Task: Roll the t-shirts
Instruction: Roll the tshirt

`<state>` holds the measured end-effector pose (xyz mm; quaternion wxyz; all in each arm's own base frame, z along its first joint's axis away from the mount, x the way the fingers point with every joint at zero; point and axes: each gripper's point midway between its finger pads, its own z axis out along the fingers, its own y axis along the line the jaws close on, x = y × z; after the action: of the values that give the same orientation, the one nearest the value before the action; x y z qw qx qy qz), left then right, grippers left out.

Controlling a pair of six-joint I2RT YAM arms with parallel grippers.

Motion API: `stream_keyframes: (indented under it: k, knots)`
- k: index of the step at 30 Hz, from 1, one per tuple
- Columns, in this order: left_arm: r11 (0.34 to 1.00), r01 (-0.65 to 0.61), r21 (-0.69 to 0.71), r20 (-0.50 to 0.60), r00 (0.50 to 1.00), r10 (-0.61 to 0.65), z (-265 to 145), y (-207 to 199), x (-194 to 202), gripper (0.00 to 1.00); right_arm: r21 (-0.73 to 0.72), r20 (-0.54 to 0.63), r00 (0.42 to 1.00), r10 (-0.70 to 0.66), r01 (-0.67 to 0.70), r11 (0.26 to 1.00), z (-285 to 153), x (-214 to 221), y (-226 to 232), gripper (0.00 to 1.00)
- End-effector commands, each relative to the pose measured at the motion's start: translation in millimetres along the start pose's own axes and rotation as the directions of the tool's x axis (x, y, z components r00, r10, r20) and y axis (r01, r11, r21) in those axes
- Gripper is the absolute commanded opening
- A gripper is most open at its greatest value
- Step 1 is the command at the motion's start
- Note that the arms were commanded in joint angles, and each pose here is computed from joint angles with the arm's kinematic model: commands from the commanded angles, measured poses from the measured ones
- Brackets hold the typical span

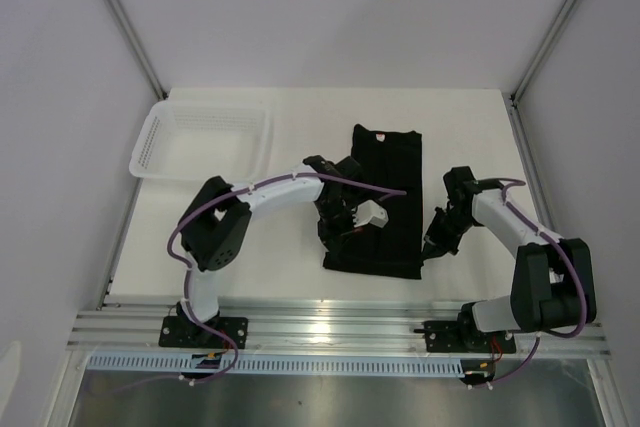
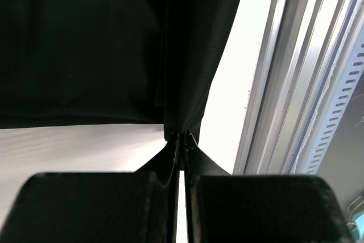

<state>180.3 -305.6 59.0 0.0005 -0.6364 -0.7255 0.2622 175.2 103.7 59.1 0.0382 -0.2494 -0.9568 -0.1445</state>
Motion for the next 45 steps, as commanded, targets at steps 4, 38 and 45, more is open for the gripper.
stream_keyframes:
  k: [4, 38, 45]
  knots:
    - [1.000, -0.003, -0.028, 0.025, 1.000, 0.003, -10.4, 20.5, -12.8, 0.01, -0.025, 0.013, 1.000, -0.023, 0.023, 0.999, 0.8, -20.6, 12.1, 0.00]
    - [0.975, 0.208, -0.073, 0.138, 0.971, -0.196, -1.7, 66.6, -23.4, 0.01, -0.054, 0.212, 0.977, -0.036, 0.049, 0.997, -6.4, -53.5, 18.7, 0.34]
    - [0.971, 0.232, -0.063, 0.147, 0.964, -0.221, 1.8, 68.1, -25.1, 0.02, -0.127, 0.327, 0.938, -0.115, 0.165, 0.978, -14.4, -44.7, 49.1, 0.08]
